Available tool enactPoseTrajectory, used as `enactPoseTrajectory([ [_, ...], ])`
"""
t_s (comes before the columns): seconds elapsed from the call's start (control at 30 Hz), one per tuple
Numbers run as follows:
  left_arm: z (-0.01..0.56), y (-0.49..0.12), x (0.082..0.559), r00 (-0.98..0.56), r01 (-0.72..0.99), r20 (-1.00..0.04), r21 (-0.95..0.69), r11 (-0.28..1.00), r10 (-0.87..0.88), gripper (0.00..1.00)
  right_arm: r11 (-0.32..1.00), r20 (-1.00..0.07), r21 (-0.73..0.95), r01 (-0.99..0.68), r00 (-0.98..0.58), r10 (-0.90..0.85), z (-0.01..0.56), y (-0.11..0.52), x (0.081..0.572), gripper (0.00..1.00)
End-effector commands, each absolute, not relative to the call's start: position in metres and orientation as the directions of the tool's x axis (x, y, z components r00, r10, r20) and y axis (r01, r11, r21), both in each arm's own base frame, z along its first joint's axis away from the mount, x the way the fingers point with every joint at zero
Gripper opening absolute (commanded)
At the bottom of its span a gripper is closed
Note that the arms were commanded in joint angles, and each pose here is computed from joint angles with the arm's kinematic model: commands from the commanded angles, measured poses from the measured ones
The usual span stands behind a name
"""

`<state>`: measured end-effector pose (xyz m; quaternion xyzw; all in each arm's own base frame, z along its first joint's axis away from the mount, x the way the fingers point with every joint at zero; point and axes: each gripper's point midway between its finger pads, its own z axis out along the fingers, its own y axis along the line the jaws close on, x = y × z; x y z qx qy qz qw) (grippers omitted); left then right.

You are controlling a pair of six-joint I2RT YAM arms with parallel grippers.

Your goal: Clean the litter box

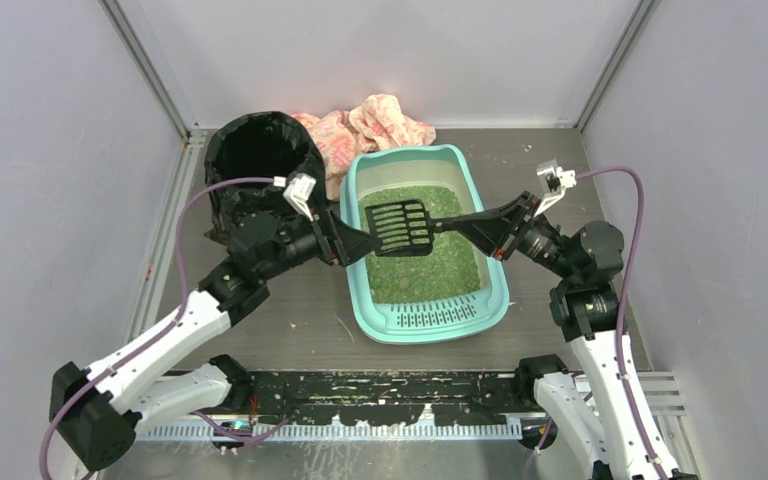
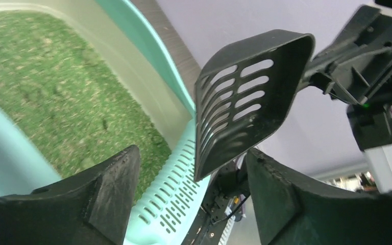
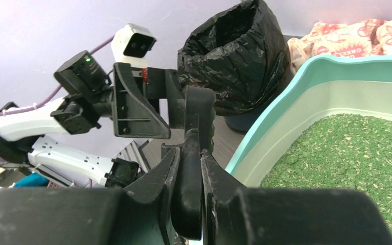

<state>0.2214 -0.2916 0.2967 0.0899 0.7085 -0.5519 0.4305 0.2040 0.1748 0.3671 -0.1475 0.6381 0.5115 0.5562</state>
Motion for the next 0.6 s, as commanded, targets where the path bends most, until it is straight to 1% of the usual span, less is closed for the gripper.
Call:
enactPoseTrajectory([
  [0.0, 0.295, -0.252, 0.236, -0.51, 0.535, -0.798, -0.586, 0.609, -0.32, 0.8, 0.504, -0.877, 0.441, -0.743, -0.237, 0.417, 0.4, 0.164, 0.211, 0.01],
  [0.07, 0.292, -0.238, 0.236, -0.486, 0.501, -0.815, -0.555, 0.665, -0.314, 0.87, 0.558, -0.874, 0.462, -0.69, -0.244, 0.421, 0.396, 0.157, 0.22, 0.01],
  [0.17, 0.296, -0.224, 0.23, -0.46, 0.494, -0.833, -0.528, 0.691, -0.308, 0.9, 0.632, -0.861, 0.499, -0.593, -0.256, 0.439, 0.389, 0.145, 0.235, 0.01],
  [0.3, 0.3, -0.21, 0.218, -0.447, 0.487, -0.84, -0.517, 0.704, -0.307, 0.92, 0.718, -0.844, 0.536, -0.443, -0.258, 0.471, 0.378, 0.124, 0.257, 0.01],
  [0.4, 0.297, -0.202, 0.214, -0.449, 0.469, -0.84, -0.512, 0.719, -0.305, 0.92, 0.761, -0.836, 0.545, -0.352, -0.302, 0.459, 0.363, 0.116, 0.273, 0.01],
  [0.57, 0.298, -0.198, 0.229, -0.419, 0.427, -0.853, -0.488, 0.761, -0.312, 0.93, 0.803, -0.83, 0.533, -0.267, -0.351, 0.434, 0.339, 0.11, 0.3, 0.0],
])
